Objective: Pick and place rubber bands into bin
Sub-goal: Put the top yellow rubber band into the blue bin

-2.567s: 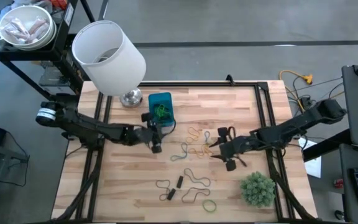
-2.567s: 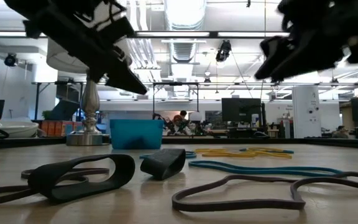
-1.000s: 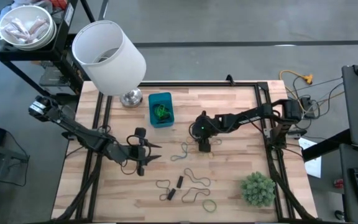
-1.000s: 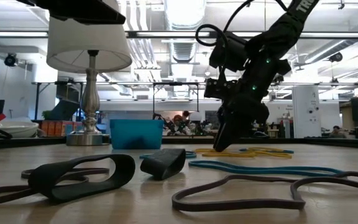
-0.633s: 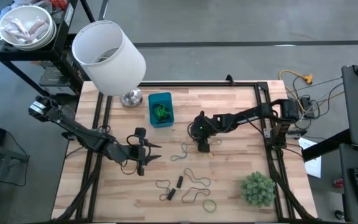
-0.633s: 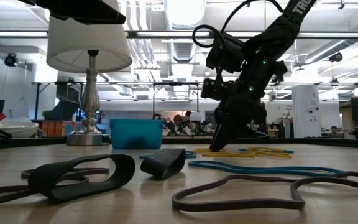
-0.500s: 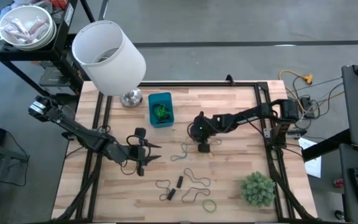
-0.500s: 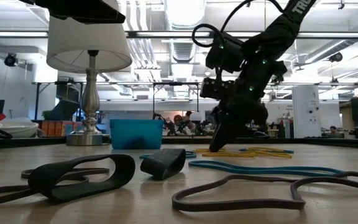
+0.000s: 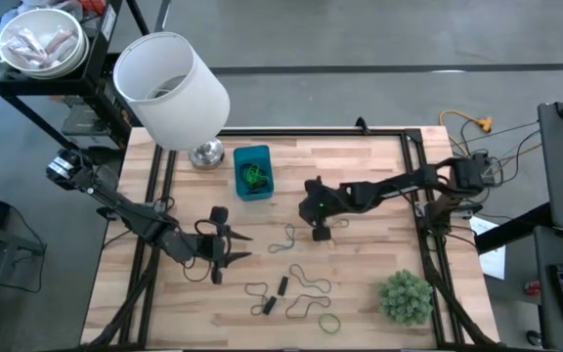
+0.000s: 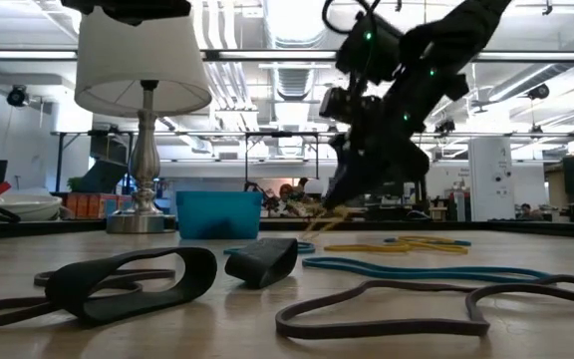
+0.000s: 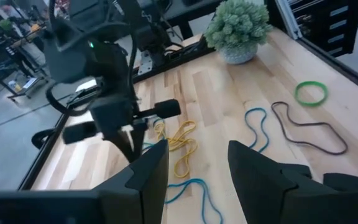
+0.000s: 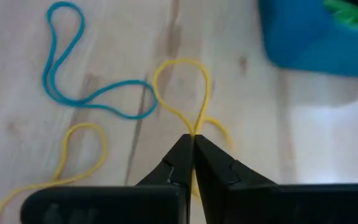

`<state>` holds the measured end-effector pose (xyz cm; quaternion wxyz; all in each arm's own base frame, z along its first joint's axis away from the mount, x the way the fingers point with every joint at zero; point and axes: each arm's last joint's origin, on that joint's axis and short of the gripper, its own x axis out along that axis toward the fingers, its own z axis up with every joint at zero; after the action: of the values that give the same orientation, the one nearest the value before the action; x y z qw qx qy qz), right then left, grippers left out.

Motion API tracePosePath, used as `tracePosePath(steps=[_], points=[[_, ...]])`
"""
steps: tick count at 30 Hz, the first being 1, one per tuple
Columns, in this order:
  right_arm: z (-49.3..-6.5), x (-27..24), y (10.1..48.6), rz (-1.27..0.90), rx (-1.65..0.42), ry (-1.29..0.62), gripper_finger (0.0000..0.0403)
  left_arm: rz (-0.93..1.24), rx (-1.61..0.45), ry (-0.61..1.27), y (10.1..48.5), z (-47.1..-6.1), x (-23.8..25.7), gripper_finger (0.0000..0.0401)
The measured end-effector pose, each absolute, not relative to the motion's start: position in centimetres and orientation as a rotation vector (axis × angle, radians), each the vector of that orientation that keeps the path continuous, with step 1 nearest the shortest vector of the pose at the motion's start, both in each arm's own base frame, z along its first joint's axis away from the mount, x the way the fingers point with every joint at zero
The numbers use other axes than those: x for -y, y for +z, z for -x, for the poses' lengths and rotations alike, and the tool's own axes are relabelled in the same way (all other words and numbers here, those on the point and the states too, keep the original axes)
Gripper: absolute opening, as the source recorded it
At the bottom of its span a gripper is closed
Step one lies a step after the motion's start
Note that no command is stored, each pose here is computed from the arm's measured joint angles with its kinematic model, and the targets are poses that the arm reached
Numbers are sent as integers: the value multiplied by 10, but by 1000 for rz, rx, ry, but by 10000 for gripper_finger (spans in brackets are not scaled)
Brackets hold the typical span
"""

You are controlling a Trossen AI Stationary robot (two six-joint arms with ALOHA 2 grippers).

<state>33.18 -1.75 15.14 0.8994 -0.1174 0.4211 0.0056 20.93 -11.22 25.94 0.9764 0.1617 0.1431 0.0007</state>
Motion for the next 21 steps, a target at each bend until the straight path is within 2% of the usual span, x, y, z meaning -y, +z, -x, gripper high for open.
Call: tracePosePath(steps=[11, 17, 21], points=[[-335, 22, 204, 410, -566, -51, 8, -316, -265, -3, 262, -209, 114, 151], [-344, 47, 231, 468, -312, -166, 8, -317, -264, -13, 262, -208, 116, 151], [-353, 71, 247, 452, -243, -207, 8, -332, -263, -24, 262, -207, 118, 151]])
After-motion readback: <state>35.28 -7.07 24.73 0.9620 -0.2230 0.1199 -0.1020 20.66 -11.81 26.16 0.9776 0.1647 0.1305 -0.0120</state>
